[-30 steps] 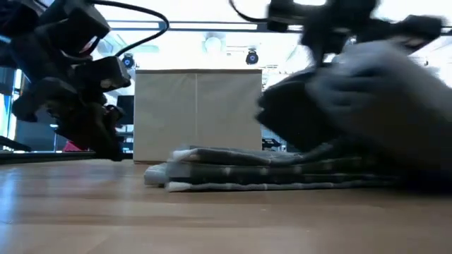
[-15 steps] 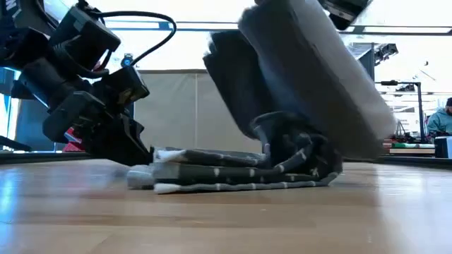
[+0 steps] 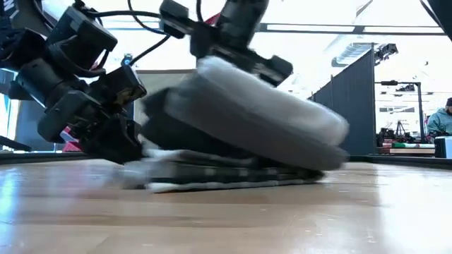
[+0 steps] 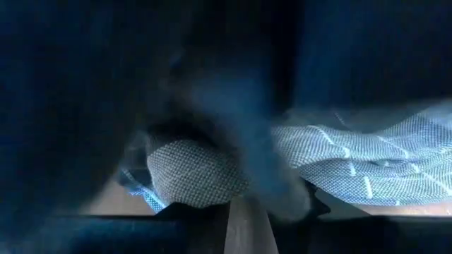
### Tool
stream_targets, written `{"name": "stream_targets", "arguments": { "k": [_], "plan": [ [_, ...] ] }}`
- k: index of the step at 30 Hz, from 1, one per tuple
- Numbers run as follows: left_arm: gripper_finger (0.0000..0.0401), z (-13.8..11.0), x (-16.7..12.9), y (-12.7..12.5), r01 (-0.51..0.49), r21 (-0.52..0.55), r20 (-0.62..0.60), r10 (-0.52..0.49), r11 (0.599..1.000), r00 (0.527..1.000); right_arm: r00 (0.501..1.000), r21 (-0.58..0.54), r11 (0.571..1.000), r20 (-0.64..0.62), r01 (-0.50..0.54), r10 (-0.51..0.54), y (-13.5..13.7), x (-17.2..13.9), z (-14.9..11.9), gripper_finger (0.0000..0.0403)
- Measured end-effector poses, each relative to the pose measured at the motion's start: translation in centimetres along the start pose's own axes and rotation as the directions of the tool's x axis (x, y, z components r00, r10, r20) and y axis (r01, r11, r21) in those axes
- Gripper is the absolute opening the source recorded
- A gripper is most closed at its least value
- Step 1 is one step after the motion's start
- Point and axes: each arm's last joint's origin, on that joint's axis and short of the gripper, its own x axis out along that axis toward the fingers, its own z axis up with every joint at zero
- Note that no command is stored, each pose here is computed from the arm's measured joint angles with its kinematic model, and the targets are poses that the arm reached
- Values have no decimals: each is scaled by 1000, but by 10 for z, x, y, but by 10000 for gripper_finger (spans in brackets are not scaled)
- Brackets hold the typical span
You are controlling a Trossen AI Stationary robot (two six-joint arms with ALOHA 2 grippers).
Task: Fold towel
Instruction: Stack the stacked towels on top of the gray patterned towel
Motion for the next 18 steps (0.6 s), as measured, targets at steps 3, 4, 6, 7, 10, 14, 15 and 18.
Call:
{"name": "stream_targets", "arguments": {
  "k": [3,4,6,7,10,14,15,18],
  "plan": [
    [74,-1,-1,0,1,4,-16,0,1000,1000,1000,-46,999,0,16,-16,3,-9,-1,213],
    [74,-2,-2,0,9,6,-29,-8,1000,1000,1000,-72,997,-1,27,-27,6,-16,-3,223],
    [74,-3,-3,0,25,8,-55,-24,1000,998,999,-124,991,-4,49,-49,10,-30,-7,243],
    [74,-2,-5,-1,42,9,-70,-41,999,997,998,-156,986,-2,57,-58,14,-40,-10,250],
    [74,0,-20,-3,111,-15,-139,-112,994,984,994,-275,955,46,109,-100,22,-75,-26,251],
    [68,6,-48,-4,137,-42,-168,-142,990,976,984,-432,884,103,179,-149,24,-113,-52,223],
    [63,11,-55,-4,137,-40,-136,-142,990,981,978,-451,867,110,210,-179,22,-120,-58,207],
    [42,23,-72,-1,111,-5,-54,-111,994,992,953,-483,822,175,302,-248,12,-127,-75,132]
  ]
}}
